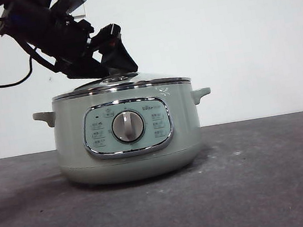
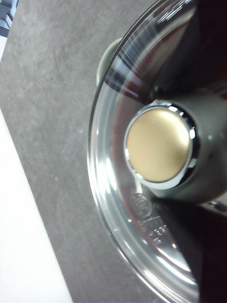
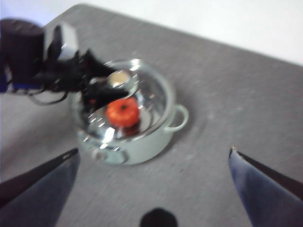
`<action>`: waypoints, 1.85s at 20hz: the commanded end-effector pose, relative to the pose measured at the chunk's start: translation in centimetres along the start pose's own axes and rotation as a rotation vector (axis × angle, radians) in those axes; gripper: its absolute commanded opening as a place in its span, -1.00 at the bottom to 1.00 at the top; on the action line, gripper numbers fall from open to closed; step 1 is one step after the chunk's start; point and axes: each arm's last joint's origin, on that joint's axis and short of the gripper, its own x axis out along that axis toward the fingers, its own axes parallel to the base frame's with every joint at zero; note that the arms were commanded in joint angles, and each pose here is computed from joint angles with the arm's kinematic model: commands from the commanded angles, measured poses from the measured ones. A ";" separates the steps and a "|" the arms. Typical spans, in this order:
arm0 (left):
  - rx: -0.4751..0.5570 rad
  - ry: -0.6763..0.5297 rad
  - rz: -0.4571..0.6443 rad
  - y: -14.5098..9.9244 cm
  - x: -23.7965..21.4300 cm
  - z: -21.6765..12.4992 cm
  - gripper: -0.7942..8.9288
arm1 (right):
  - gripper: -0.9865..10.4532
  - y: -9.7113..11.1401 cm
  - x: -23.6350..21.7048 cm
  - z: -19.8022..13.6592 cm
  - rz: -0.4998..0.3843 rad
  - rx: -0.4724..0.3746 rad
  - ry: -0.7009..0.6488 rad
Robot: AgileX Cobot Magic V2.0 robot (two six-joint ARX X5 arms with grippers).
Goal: Pick up the pumpkin,open the lid,put the pumpkin in the pot,close the lid
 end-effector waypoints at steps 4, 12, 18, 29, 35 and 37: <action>-0.001 -0.026 -0.004 -0.8 -3.3 2.2 0.28 | 0.27 0.3 0.6 -0.5 0.088 0.009 0.075; -0.050 0.025 -0.064 -3.6 -14.9 4.7 0.25 | 0.13 0.8 2.5 -1.2 0.232 -0.010 0.258; -0.084 0.058 -0.105 -6.1 -23.7 3.6 -0.87 | -0.78 1.0 3.8 -1.2 0.274 -0.042 0.309; -0.088 0.073 -0.099 -6.6 -25.5 3.0 -0.84 | -0.83 1.0 3.7 -1.1 0.265 -0.010 0.308; -0.087 0.073 -0.099 -6.6 -25.5 3.0 -0.84 | -0.83 1.0 3.5 -1.2 0.263 -0.010 0.302; -0.087 0.073 -0.099 -6.6 -25.5 3.0 -0.84 | -0.83 1.0 3.5 -1.2 0.263 -0.010 0.302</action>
